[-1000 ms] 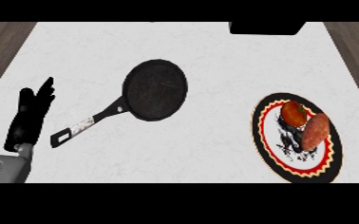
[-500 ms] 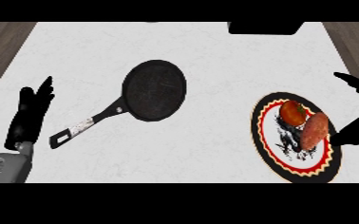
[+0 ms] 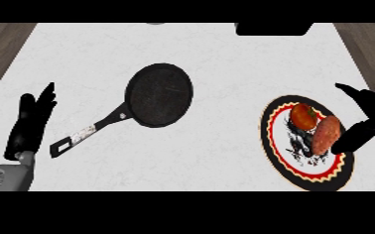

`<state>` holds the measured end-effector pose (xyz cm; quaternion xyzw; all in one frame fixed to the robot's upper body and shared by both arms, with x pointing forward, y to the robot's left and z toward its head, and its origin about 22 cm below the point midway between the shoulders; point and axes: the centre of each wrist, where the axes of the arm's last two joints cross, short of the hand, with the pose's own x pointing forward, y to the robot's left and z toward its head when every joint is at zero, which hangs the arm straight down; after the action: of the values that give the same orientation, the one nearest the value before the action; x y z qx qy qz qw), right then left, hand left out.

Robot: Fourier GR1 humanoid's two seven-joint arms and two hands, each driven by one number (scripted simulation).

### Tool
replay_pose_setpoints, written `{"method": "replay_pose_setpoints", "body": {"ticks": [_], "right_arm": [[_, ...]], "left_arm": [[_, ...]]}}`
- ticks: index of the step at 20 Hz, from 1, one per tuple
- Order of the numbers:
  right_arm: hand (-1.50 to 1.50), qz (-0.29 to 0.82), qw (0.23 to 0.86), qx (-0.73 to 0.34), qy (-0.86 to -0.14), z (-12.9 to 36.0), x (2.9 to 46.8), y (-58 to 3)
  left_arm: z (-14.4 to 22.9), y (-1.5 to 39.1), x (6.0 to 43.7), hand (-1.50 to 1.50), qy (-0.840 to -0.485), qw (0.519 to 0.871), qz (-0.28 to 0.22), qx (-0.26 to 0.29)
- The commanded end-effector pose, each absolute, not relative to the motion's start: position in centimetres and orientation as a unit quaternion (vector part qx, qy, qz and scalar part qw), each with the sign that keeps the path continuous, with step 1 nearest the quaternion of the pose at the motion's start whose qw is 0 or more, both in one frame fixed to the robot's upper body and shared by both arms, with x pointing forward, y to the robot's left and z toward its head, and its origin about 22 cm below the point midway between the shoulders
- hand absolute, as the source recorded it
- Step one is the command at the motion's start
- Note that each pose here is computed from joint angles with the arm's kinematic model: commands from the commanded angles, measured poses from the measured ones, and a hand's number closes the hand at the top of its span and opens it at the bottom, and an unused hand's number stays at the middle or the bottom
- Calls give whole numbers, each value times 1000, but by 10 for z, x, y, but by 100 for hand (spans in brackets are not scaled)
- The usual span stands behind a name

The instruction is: Pick the sweet potato from the plate and place it in the pan

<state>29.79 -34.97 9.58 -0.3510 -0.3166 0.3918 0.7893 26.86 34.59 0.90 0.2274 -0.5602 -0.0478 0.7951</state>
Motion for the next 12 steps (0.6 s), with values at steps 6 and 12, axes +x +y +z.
{"method": "replay_pose_setpoints", "body": {"ticks": [6, 12], "right_arm": [[-150, 418, 788, -342, -295, 81, 309, -343], [-150, 408, 791, -341, -303, 69, 308, -353]], "left_arm": [[14, 359, 272, 0, -561, 795, -46, 228], [3, 331, 276, 0, -560, 791, -49, 240]]}}
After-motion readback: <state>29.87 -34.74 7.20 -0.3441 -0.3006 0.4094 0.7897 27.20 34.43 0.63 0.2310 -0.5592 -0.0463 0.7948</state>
